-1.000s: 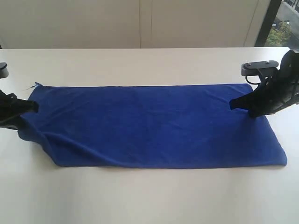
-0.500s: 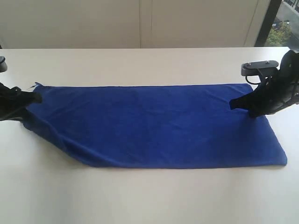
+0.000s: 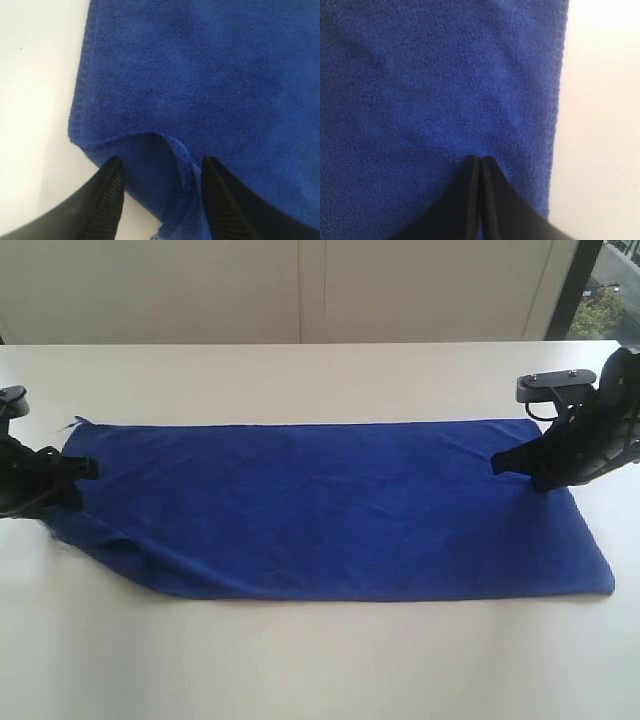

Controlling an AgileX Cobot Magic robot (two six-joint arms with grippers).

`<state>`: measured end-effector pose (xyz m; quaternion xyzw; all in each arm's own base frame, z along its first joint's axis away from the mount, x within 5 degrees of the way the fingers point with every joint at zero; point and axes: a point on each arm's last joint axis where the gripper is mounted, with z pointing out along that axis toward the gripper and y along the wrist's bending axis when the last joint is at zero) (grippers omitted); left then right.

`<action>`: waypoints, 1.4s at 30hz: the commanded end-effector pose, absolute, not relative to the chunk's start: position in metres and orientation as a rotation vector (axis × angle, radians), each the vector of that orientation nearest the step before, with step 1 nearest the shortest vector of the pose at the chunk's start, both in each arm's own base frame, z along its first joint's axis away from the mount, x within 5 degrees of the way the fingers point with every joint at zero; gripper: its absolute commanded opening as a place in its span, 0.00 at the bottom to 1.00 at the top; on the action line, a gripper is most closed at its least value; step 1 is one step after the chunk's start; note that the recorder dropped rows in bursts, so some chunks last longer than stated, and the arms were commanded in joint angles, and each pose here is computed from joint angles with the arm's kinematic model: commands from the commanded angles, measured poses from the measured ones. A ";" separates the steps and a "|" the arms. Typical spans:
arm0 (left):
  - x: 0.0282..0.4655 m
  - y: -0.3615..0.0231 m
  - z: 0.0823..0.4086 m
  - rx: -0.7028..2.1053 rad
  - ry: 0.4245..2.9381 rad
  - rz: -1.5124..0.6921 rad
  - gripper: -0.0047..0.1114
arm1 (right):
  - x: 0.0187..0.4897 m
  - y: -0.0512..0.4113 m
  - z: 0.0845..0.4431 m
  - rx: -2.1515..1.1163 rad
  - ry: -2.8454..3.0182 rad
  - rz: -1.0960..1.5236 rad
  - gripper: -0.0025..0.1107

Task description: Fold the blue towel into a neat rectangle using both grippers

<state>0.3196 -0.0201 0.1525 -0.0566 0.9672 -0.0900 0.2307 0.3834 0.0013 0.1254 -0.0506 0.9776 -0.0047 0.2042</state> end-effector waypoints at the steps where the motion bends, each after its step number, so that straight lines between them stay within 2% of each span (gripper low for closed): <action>1: 0.313 -0.024 0.171 -0.053 2.680 -0.287 0.50 | 0.384 -0.002 0.124 -0.139 2.723 -0.015 0.02; 7: 0.306 -0.026 0.181 0.076 2.691 -0.294 0.50 | 0.384 -0.002 0.124 -0.139 2.723 -0.015 0.02; 26: 0.305 -0.023 0.148 0.085 2.730 -0.238 0.50 | 0.384 -0.002 0.124 -0.136 2.721 -0.014 0.02; 29: 0.305 -0.024 0.148 0.087 2.732 -0.244 0.44 | 0.385 -0.002 0.124 -0.136 2.718 -0.014 0.02; 34: 0.304 -0.034 0.148 0.151 2.729 -0.248 0.24 | 0.385 -0.002 0.124 -0.136 2.718 -0.014 0.02; 42: 0.303 -0.036 0.149 0.162 2.729 -0.250 0.09 | 0.385 -0.002 0.124 -0.132 2.718 -0.013 0.02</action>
